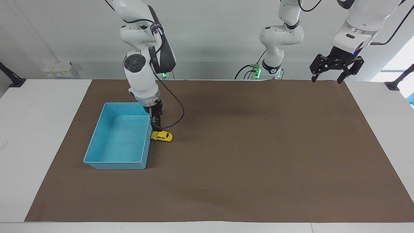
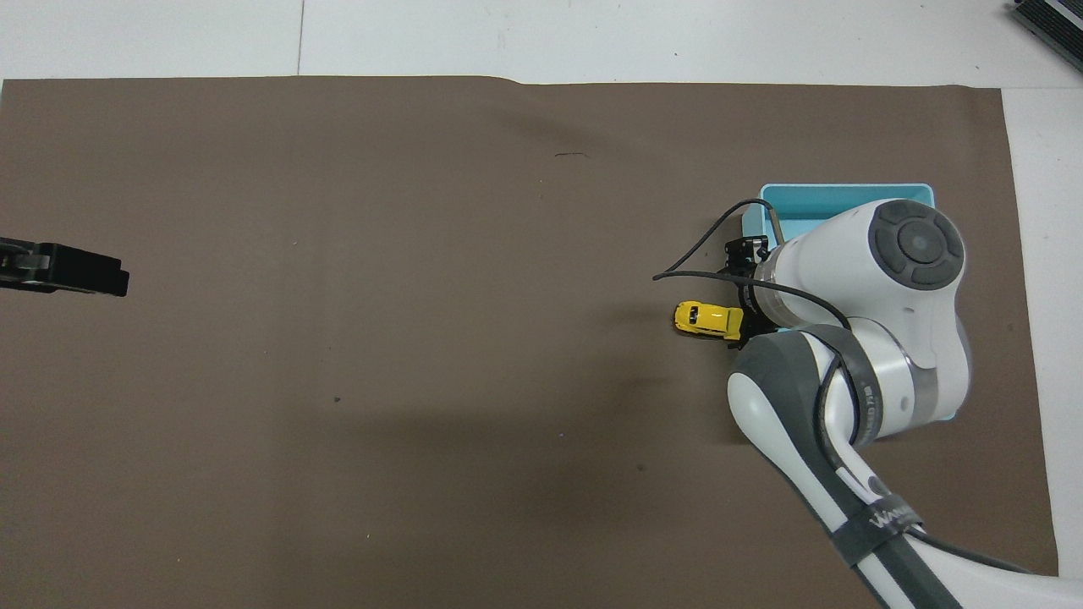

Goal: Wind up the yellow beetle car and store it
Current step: 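Lower the right gripper onto the yellow car beside the box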

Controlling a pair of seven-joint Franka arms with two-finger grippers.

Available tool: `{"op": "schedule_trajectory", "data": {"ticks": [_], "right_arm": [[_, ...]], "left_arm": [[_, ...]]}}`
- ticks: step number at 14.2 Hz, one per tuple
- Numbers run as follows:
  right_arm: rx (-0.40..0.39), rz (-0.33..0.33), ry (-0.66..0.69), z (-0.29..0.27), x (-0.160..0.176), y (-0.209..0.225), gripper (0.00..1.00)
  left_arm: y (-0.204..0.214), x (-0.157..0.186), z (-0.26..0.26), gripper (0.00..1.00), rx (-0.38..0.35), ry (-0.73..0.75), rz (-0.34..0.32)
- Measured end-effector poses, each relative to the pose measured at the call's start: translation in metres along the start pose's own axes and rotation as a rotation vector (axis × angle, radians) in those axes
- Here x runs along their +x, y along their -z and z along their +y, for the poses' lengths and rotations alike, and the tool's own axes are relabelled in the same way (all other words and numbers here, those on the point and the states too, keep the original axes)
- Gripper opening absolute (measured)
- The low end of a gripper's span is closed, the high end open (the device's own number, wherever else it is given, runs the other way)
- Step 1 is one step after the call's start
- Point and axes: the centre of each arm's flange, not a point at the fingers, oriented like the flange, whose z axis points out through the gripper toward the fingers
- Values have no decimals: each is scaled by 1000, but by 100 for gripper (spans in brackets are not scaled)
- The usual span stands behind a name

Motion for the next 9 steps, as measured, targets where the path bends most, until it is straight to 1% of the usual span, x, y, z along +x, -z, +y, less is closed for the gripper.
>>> {"op": "schedule_trajectory", "data": {"ticks": [3,9], "right_arm": [[18,-4,-37,1,2,-20,100],[43,-9,-45,11,6,-61,100]], "left_arm": [[0,-1,0,100,0,0,-5],[-2,-3,2,100,-1,-4,-29]]}}
